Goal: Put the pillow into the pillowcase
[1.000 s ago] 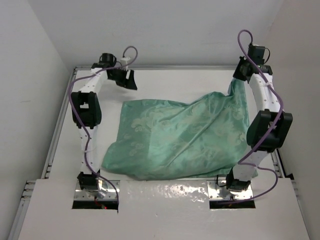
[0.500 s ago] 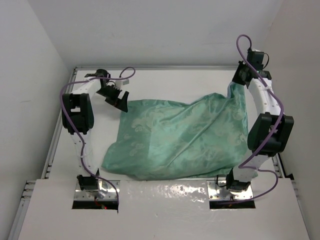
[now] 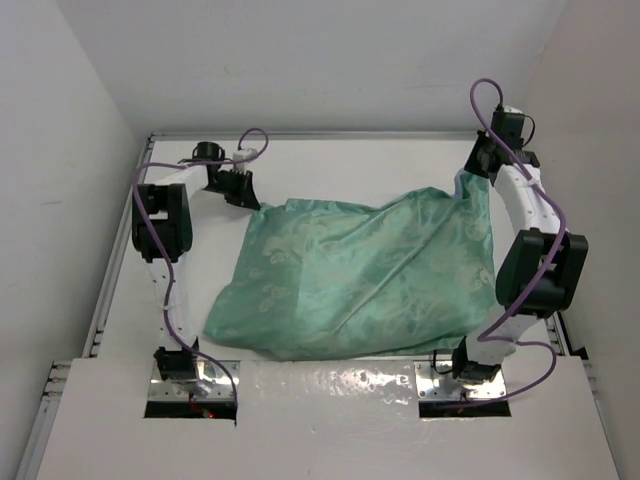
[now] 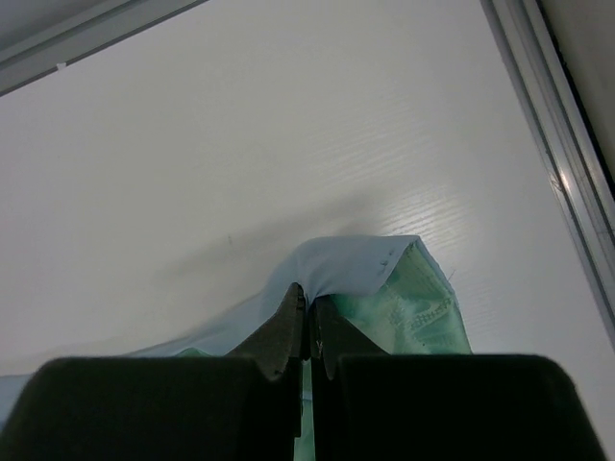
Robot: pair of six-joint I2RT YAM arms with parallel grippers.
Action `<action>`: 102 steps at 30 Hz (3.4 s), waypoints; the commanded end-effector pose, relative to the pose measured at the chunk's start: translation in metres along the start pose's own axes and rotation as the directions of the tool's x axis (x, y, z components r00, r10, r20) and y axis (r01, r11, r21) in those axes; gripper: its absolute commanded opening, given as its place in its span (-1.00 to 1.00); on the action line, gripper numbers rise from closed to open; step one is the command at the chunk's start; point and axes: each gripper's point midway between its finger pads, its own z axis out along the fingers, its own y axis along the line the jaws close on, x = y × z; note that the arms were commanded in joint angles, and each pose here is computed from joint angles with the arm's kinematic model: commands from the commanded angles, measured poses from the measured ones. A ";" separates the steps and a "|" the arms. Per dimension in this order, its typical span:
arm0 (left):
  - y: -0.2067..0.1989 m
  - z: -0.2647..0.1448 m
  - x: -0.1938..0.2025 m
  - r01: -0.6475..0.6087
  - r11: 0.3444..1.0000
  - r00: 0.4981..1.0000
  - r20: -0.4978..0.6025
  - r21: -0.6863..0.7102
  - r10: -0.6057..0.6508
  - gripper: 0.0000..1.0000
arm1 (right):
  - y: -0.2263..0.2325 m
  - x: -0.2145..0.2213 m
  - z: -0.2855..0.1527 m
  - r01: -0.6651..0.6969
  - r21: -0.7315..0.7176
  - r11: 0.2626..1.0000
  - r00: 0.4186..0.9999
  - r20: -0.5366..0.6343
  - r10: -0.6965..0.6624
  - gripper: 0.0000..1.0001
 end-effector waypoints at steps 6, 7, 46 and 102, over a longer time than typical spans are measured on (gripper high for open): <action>0.111 -0.125 -0.095 0.194 0.921 0.921 0.386 -0.338 -0.052 -1.00 | -0.024 -0.062 0.001 -0.037 0.146 0.989 0.990 0.140 0.016 -1.00; 0.118 -0.139 -0.103 0.194 0.903 0.915 0.402 -0.384 -0.026 -1.00 | -0.027 -0.071 0.004 -0.045 0.156 0.987 0.988 0.155 0.021 -1.00; 0.106 -0.211 -0.174 0.147 0.853 0.862 0.488 -0.500 0.138 0.15 | -0.015 -0.040 0.003 0.139 0.202 0.970 0.990 -0.031 -0.135 0.98; 0.106 -0.249 -0.173 0.107 0.895 0.853 0.503 -0.433 0.141 0.53 | -0.060 0.110 -0.111 -0.101 0.086 0.991 0.986 -0.125 0.111 0.94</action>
